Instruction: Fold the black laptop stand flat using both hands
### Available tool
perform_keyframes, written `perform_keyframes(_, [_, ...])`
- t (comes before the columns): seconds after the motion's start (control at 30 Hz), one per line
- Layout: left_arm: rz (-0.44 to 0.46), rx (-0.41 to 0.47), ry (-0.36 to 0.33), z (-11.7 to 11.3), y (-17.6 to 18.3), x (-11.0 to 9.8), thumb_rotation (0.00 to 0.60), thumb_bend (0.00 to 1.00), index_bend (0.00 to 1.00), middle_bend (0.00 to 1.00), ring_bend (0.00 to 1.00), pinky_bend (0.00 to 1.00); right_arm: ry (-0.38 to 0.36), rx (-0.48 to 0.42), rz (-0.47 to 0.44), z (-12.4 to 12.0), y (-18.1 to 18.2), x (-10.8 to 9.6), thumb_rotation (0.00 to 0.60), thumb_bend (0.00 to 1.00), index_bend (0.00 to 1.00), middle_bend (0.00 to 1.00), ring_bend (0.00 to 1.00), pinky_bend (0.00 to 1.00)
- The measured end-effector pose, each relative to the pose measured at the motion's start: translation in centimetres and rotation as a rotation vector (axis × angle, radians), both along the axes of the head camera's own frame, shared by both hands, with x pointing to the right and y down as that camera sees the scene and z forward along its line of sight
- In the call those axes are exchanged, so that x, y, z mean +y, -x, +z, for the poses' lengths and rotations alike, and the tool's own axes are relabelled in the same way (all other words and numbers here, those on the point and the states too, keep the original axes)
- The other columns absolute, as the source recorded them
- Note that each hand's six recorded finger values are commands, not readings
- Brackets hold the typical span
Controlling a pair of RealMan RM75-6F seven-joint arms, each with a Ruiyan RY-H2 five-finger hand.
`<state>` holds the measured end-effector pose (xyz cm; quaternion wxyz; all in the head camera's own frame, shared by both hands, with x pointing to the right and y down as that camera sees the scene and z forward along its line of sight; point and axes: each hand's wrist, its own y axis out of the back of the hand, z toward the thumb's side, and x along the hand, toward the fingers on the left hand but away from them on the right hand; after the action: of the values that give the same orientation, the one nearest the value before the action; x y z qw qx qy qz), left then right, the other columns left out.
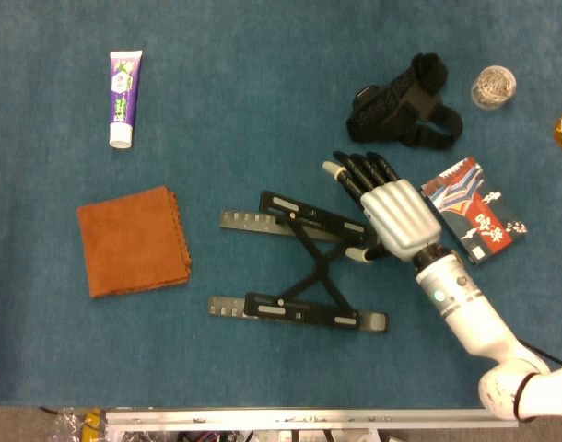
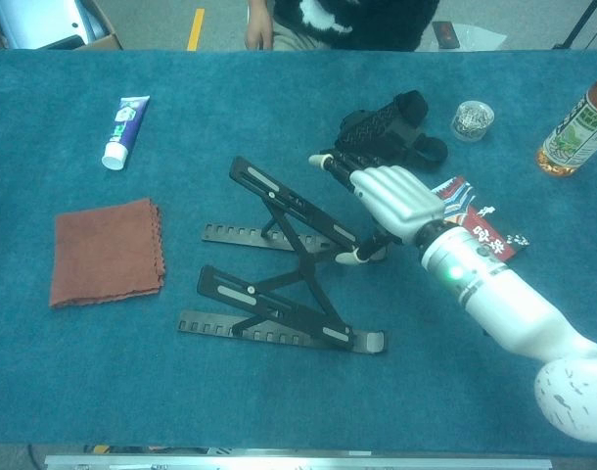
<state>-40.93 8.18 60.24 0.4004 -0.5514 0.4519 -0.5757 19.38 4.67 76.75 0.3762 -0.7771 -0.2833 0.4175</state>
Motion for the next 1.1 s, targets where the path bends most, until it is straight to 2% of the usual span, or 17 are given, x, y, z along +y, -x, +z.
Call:
perform_keyframes(0.2, [0.0, -0.006, 0.002, 0.0, 0.0, -0.1, 0.6, 0.28, 0.0, 0.0, 0.0, 0.0, -0.03, 0.002, 0.013, 0.0, 0.5, -1.7, 0.6, 0.0, 0.0, 0.0, 0.0, 0.01])
perform_keyframes(0.43, [0.004, -0.01, -0.002, 0.0, -0.2, -0.3, 0.6, 0.28, 0.0, 0.0, 0.0, 0.0, -0.083, 0.012, 0.035, -0.1, 0.9, -4.7, 0.6, 0.0, 0.0, 0.0, 0.0, 0.01])
perform_keyframes(0.53, [0.0, -0.013, -0.006, -0.2, -0.1, -0.2, 0.6, 0.28, 0.0, 0.0, 0.0, 0.0, -0.079, -0.003, 0.041, -0.5, 0.8, -4.8, 0.6, 0.0, 0.0, 0.0, 0.0, 0.01])
perform_keyframes(0.7, [-0.007, -0.016, -0.003, -0.3, 0.0, 0.1, 0.6, 0.28, 0.0, 0.0, 0.0, 0.0, -0.06, -0.037, 0.041, -1.6, 0.0, -3.9, 0.6, 0.0, 0.0, 0.0, 0.0, 0.01])
perform_keyframes(0.9, [0.006, -0.017, 0.003, -0.2, -0.4, 0.2, 0.6, 0.28, 0.0, 0.0, 0.0, 0.0, -0.016, -0.072, 0.009, -2.8, -0.9, -0.9, 0.6, 0.0, 0.0, 0.0, 0.0, 0.01])
perform_keyframes(1.1, [0.024, -0.016, 0.006, -0.2, -0.8, 0.2, 0.6, 0.28, 0.0, 0.0, 0.0, 0.0, -0.029, -0.107, -0.033, -4.9, -1.5, 1.8, 0.6, 0.0, 0.0, 0.0, 0.0, 0.01])
